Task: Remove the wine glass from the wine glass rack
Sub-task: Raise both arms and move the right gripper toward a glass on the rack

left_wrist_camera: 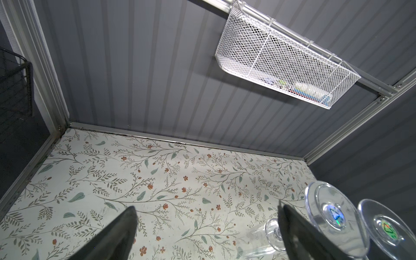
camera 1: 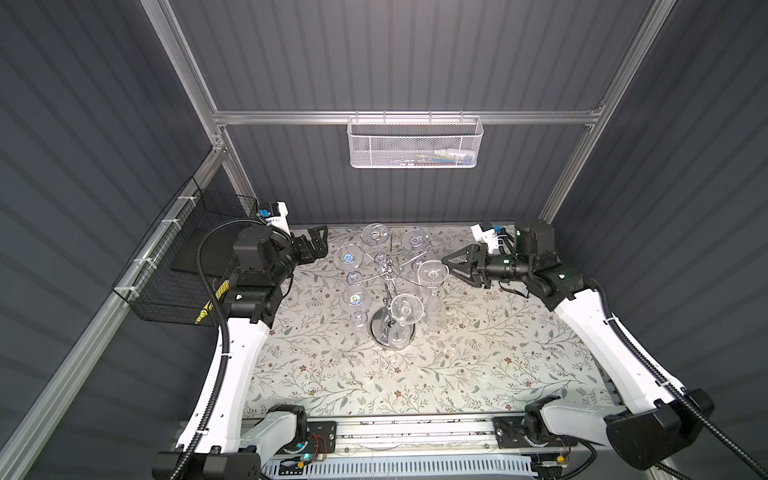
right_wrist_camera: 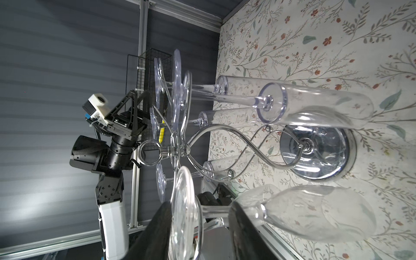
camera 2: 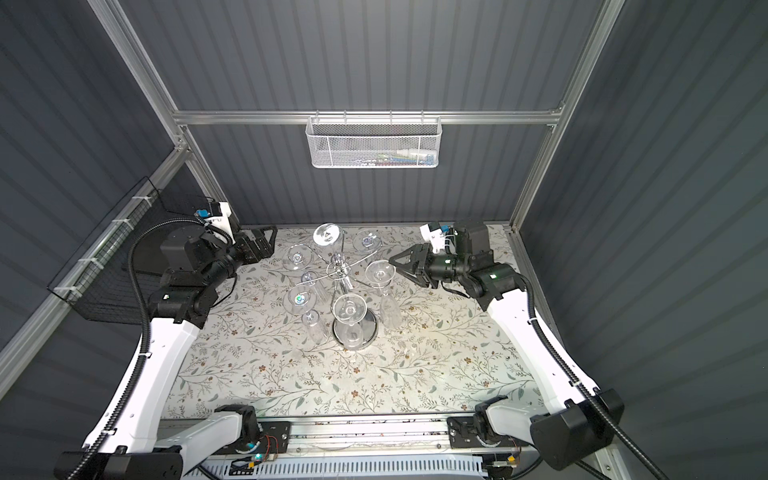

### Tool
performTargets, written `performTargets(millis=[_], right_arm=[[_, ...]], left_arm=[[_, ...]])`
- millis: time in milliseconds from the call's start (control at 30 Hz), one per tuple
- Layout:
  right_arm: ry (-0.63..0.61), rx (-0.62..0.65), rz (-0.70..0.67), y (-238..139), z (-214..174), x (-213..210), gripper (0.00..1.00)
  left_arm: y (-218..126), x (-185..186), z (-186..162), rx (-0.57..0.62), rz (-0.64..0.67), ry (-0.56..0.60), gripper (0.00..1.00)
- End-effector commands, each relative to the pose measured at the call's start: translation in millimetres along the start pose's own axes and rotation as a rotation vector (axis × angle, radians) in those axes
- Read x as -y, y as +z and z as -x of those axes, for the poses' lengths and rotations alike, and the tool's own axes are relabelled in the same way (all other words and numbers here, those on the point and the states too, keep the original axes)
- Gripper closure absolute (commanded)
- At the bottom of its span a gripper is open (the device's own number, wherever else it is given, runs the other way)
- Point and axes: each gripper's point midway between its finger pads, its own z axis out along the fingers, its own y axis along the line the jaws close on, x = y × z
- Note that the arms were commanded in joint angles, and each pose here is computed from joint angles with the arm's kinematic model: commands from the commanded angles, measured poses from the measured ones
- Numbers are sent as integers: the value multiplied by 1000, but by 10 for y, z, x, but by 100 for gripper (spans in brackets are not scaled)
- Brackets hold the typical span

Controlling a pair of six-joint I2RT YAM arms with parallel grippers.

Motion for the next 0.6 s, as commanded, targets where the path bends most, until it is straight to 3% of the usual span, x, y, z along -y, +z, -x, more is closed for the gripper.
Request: performTargets(millis=[0, 567], right_arm=[[-9, -18, 31, 23, -46, -51, 61], [-2, -30, 39, 21, -89, -62, 83]], left_arm=[[-73, 34, 27, 11, -16, -14, 1], [-100, 33, 18, 10, -14, -20, 1]])
